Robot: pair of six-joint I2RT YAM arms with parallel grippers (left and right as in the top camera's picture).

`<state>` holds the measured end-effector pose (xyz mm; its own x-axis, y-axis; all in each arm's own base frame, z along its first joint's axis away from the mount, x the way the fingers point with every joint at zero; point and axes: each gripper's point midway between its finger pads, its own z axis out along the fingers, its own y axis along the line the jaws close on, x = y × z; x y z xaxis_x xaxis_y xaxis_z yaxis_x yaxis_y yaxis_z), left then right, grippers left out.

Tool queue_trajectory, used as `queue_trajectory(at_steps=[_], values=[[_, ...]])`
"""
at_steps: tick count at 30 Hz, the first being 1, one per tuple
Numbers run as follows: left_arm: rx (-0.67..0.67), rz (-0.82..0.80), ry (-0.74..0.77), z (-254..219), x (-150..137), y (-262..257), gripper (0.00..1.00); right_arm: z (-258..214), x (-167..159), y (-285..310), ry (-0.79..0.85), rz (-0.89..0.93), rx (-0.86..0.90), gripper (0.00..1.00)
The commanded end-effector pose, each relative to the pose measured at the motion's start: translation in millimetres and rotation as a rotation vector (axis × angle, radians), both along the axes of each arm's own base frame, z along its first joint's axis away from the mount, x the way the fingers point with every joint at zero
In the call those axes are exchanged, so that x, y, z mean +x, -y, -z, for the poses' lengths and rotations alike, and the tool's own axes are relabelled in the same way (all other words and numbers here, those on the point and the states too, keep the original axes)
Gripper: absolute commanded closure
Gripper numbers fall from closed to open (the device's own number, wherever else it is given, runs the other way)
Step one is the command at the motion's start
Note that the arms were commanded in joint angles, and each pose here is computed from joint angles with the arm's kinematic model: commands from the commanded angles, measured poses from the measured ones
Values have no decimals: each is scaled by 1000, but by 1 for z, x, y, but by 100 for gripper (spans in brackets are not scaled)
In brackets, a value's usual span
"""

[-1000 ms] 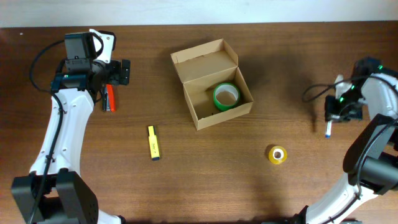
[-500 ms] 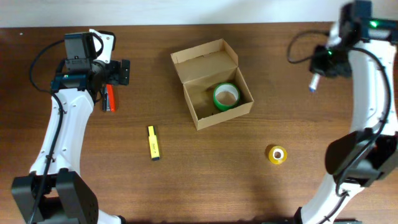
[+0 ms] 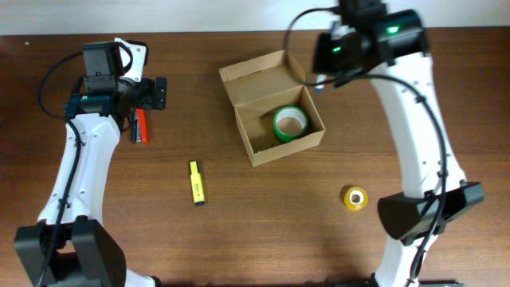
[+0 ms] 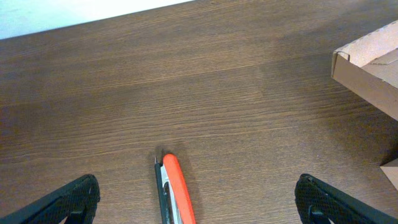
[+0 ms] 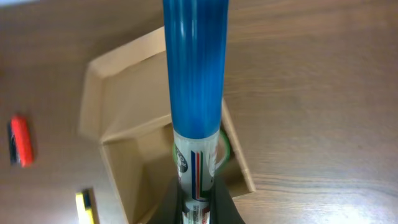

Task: Pack container
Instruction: 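Carry the blue marker into the box and release it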

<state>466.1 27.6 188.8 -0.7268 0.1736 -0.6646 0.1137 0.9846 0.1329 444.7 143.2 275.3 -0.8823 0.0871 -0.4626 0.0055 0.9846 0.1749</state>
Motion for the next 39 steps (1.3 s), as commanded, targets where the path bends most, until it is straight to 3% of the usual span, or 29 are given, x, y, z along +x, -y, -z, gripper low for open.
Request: queue_trajectory(at_steps=[1, 4, 8, 14, 18, 30, 39], values=[[11, 13, -2, -1, 3, 0, 0, -9, -4, -19, 73, -200, -139, 96], [10, 13, -9, 0, 2, 0, 0, -7, -10, -32, 99, -423, -246, 96], [10, 13, -21, 2, -1, 0, 0, -5, -13, -33, 104, -527, -302, 96], [9, 13, -29, 4, -2, 0, 0, 16, -12, -35, 104, -902, -487, 96], [9, 13, -30, 4, -2, 0, 0, 39, -16, -52, 93, -1128, -467, 96], [9, 13, -29, 4, -2, 0, 0, 138, -25, -50, -189, -1323, -435, 96], [9, 13, -30, 4, -2, 0, 0, 163, -28, -49, -258, -1363, -419, 96]])
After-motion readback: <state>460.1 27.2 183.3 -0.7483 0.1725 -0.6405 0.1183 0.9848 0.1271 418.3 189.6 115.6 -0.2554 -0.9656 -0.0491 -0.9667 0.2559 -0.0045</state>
